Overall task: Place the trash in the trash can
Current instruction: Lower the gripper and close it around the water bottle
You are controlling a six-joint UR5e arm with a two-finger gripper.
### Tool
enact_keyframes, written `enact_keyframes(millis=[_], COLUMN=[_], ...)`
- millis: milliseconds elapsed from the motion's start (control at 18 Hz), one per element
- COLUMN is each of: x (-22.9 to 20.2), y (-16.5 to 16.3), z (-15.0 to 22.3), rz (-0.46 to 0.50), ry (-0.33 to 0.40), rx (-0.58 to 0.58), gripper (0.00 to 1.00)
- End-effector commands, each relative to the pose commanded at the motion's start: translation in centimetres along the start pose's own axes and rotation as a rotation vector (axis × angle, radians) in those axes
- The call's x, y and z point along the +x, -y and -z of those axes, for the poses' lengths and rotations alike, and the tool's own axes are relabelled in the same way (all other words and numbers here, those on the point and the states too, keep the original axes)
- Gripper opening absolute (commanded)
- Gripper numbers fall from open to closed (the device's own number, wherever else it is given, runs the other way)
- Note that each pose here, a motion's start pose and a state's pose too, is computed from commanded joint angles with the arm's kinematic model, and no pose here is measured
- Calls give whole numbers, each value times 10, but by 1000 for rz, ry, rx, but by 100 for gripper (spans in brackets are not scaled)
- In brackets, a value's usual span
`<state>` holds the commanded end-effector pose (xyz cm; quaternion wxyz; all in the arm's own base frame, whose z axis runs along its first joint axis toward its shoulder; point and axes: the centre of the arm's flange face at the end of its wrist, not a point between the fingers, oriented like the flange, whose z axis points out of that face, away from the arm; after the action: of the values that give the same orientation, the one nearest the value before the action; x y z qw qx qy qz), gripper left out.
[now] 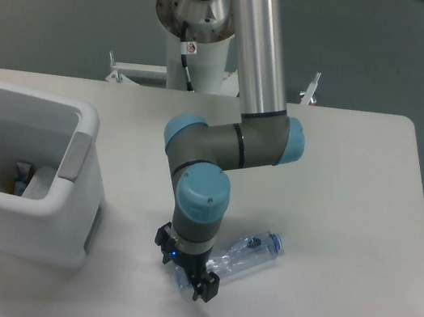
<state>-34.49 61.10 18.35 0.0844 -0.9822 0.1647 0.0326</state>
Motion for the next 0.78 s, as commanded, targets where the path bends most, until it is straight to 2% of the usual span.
enact_keyframes(millis=[167, 278, 333, 500, 556, 778], x=[-1, 0, 0, -4, -6, -20], y=[0, 0, 1, 3, 5, 13], z=[2, 1, 2, 6, 9, 36], rz=[6, 6, 6, 5, 4, 3], ry=[3, 1, 2, 10, 16, 61], rx=[2, 2, 3, 10, 15, 47], gripper=[89, 75, 64, 44, 40, 40])
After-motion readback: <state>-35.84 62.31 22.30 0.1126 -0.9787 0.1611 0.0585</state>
